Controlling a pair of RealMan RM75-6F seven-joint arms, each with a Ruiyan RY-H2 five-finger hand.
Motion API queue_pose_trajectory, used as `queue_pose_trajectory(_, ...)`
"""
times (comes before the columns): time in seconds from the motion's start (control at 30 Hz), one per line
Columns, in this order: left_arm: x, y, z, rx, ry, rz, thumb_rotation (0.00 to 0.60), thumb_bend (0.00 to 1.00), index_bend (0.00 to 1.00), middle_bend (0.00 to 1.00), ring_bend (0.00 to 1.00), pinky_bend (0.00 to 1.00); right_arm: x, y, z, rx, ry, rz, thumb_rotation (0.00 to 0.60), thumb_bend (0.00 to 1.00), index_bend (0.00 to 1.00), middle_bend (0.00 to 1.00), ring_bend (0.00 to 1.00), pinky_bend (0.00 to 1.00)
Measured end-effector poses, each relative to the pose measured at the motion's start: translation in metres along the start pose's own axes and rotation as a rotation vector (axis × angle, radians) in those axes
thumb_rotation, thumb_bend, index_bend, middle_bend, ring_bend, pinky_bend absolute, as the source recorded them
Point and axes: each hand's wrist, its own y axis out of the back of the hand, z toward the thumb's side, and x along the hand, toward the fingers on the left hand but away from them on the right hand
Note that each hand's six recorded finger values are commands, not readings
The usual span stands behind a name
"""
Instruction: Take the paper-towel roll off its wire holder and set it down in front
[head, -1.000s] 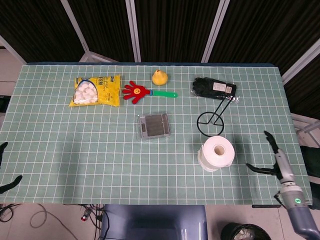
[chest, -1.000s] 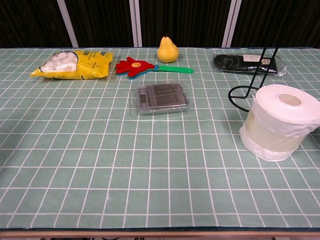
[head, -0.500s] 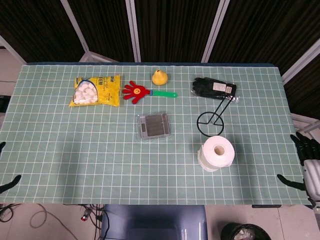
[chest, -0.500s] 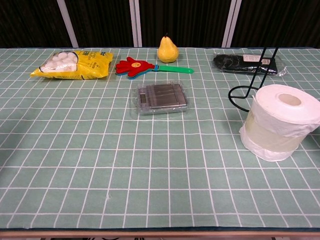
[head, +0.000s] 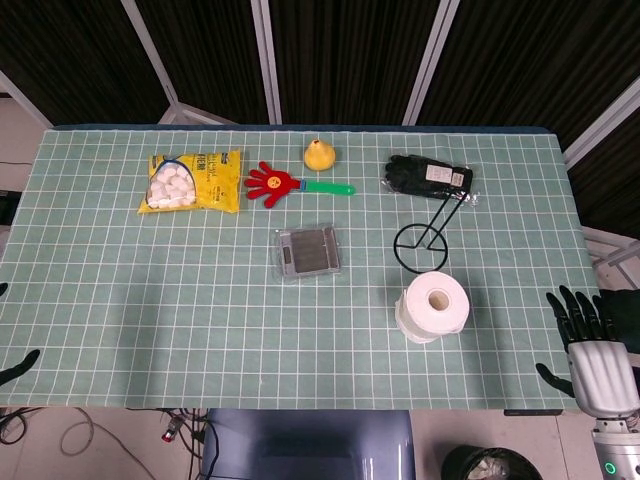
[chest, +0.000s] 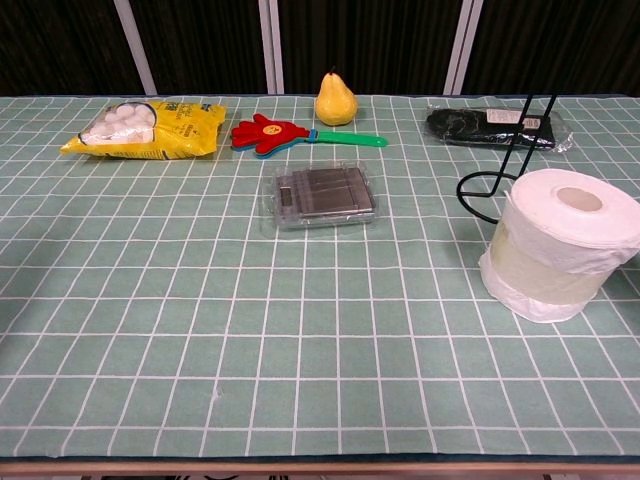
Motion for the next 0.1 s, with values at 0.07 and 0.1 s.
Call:
queue_pose_trajectory(0.07,0.0002,-0.0003,0.001,0.001,-0.004,0.002,0.6,0.12,0.12,0.0,0.0,0.0,-0.0005,0.0003,0.0001,-0.007,0.0,-0.005,0.6,0.0,0.0,0.0,0.0,0.0)
queue_pose_trajectory(0.1,0.0004,-0.0002,0.0012,0.002,-0.005,0.004,0.6,0.12,0.12,0.0,0.0,0.0,-0.0007,0.0007,-0.0001,-0.009,0.0,-0.008,0.6,0.0,0.0,0.0,0.0,0.0)
